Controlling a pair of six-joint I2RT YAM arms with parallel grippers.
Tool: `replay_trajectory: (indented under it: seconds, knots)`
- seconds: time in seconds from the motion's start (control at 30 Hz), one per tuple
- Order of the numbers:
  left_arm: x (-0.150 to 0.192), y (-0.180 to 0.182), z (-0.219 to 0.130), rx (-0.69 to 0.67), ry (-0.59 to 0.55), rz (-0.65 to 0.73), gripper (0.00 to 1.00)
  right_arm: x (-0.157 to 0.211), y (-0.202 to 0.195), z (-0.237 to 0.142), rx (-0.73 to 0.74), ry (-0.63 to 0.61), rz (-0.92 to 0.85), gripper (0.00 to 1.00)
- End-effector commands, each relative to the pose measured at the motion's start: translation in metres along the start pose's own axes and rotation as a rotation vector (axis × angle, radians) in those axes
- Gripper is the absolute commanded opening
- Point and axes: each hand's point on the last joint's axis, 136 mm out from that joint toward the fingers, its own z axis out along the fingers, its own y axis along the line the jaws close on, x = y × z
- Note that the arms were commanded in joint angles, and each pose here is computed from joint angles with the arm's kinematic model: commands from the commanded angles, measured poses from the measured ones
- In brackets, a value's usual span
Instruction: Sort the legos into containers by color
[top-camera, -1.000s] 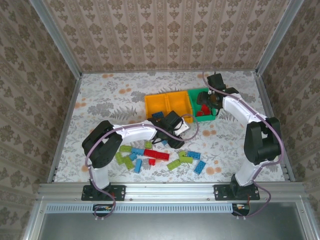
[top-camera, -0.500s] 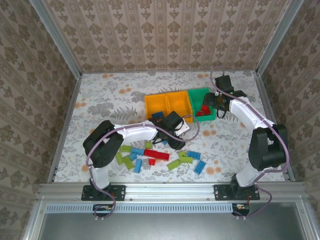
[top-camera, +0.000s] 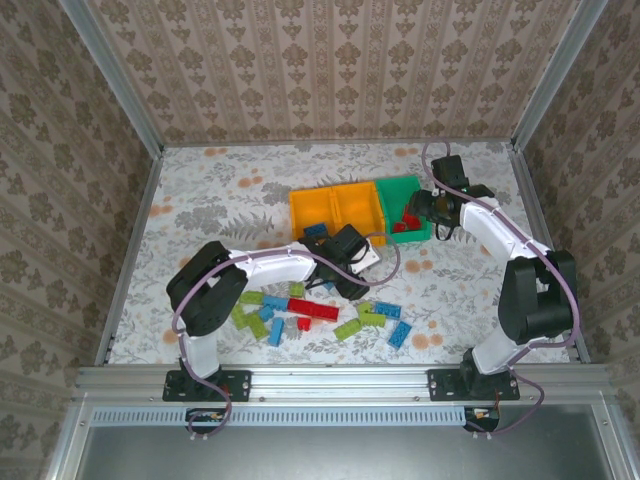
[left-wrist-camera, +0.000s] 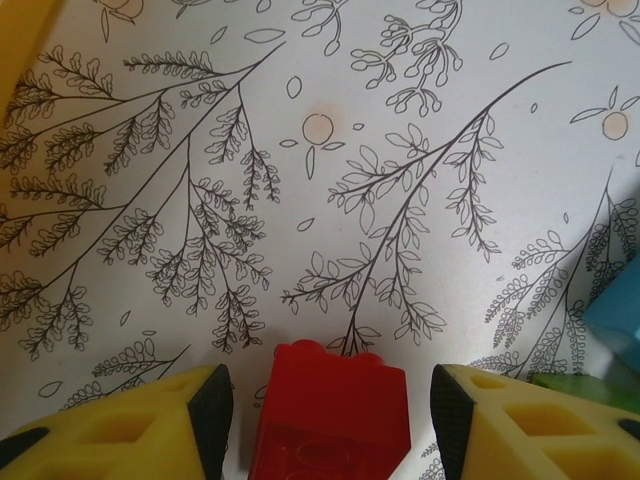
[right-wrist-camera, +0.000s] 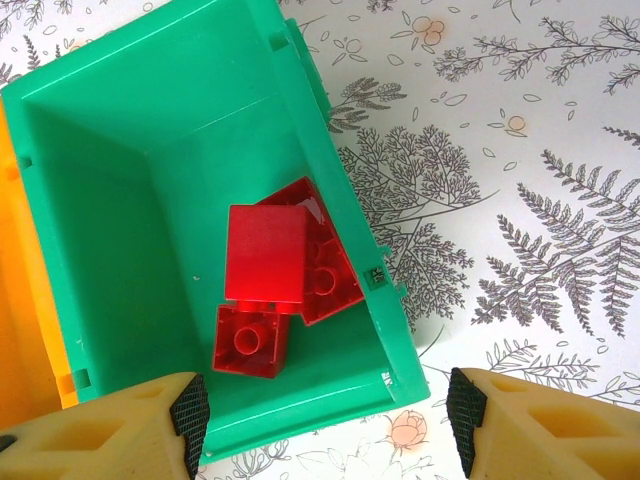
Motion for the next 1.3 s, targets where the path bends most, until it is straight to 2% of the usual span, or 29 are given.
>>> replay_trajectory:
  seconds: [0.0, 0.43, 0.53, 0.63, 0.77, 1.03, 1.27]
  knots:
    - [0.019, 0.000, 0.006, -0.027, 0.087, 0.039, 0.59, -0.001, -0.001, -0.010, -0.020, -0.011, 0.011, 0.68]
    - [0.023, -0.004, 0.011, -0.049, 0.112, 0.108, 0.58, 0.003, -0.005, -0.007, -0.020, -0.002, 0.017, 0.69]
    - [0.023, -0.003, 0.012, -0.073, 0.116, 0.120, 0.51, 0.003, -0.006, -0.008, -0.020, -0.004, 0.019, 0.69]
    - [0.021, -0.001, 0.012, -0.100, 0.117, 0.128, 0.39, 0.004, -0.007, -0.007, -0.021, -0.001, 0.024, 0.69]
    - [0.015, 0.002, 0.010, -0.129, 0.098, 0.124, 0.37, 0.005, -0.009, -0.006, -0.024, 0.001, 0.033, 0.69]
    - [-0.018, 0.004, -0.006, -0.151, -0.003, 0.113, 0.36, 0.006, -0.014, -0.006, -0.023, 0.002, 0.049, 0.69]
    - [-0.072, 0.007, -0.027, -0.140, -0.149, 0.077, 0.36, 0.014, -0.024, -0.007, -0.014, 0.005, 0.062, 0.70]
